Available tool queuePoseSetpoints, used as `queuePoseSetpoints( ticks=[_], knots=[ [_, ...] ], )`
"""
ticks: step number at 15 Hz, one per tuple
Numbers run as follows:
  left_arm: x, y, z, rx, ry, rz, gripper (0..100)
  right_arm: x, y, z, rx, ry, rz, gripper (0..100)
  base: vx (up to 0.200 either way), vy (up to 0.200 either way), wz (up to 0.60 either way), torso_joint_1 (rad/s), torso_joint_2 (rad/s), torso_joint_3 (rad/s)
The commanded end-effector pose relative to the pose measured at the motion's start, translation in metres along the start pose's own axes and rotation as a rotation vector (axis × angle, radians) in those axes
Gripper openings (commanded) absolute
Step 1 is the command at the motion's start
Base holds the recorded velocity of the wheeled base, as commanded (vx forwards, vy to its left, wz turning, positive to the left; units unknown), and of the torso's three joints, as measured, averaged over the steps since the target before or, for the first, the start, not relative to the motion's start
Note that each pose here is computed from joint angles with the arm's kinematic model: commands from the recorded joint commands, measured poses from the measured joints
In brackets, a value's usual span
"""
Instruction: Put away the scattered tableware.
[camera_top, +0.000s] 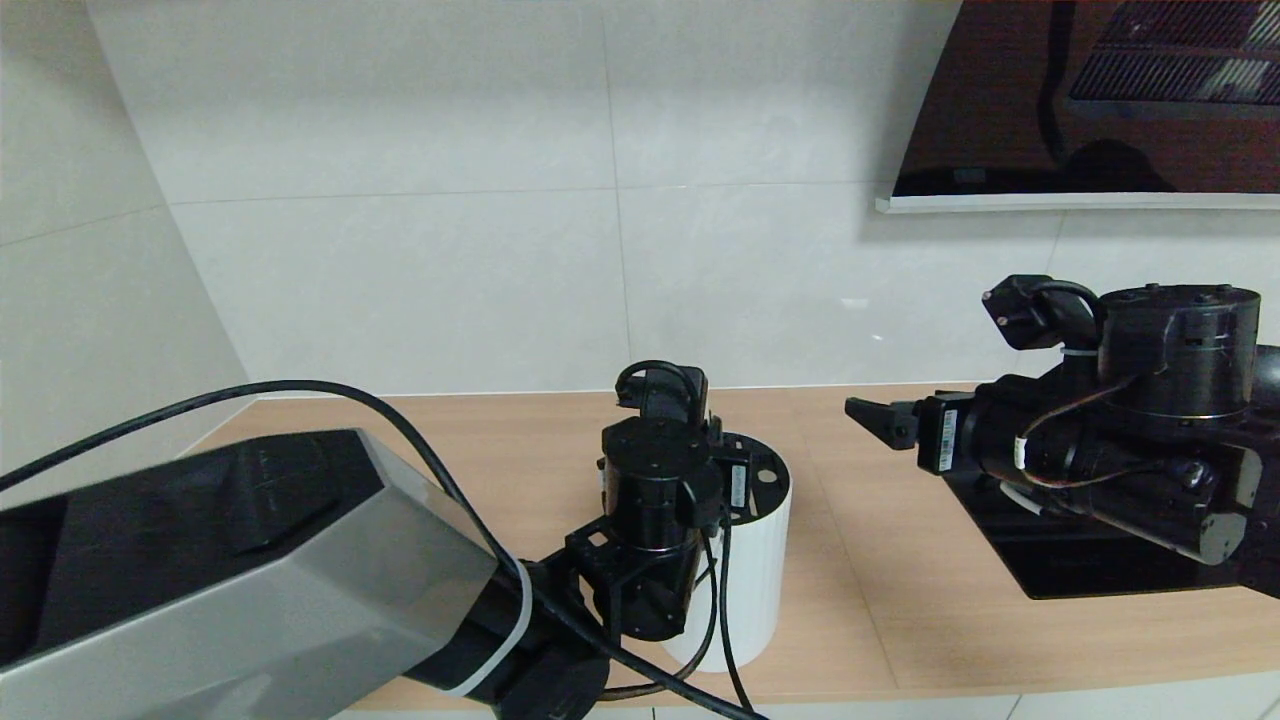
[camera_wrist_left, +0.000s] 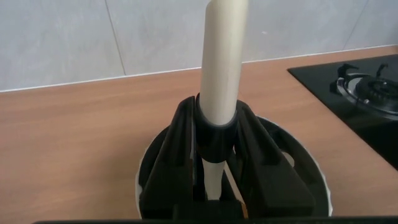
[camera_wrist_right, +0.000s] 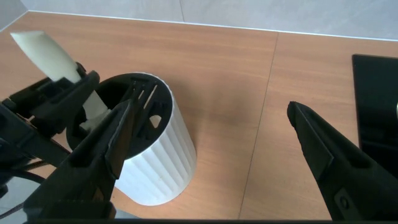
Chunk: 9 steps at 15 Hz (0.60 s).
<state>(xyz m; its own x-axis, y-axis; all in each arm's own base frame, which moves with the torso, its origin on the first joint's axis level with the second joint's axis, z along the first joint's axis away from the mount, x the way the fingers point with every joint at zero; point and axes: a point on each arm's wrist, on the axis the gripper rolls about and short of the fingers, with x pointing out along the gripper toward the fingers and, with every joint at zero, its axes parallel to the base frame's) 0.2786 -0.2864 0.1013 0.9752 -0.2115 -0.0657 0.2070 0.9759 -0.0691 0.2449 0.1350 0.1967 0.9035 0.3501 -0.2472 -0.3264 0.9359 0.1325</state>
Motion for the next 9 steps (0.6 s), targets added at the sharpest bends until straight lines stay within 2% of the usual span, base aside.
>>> queuePoseSetpoints(
  ticks=[1, 8, 9],
  knots=[
    [-0.0001, 0.0003, -0.0004, 0.001, 0.002, 0.001, 0, 0.0003, 0.0, -0.0007, 0.0, 0.002, 0.0, 100, 0.0, 0.0, 0.0, 0.0, 0.0, 0.0],
    [-0.0001, 0.0003, -0.0004, 0.001, 0.002, 0.001, 0, 0.0003, 0.0, -0.0007, 0.0, 0.002, 0.0, 100, 0.0, 0.0, 0.0, 0.0, 0.0, 0.0],
    [-0.0001, 0.0003, -0.0004, 0.001, 0.002, 0.001, 100, 0.0003, -0.0001, -0.0011, -0.001, 0.004, -0.001, 100, 0.0, 0.0, 0.0, 0.0, 0.0, 0.0]
  ],
)
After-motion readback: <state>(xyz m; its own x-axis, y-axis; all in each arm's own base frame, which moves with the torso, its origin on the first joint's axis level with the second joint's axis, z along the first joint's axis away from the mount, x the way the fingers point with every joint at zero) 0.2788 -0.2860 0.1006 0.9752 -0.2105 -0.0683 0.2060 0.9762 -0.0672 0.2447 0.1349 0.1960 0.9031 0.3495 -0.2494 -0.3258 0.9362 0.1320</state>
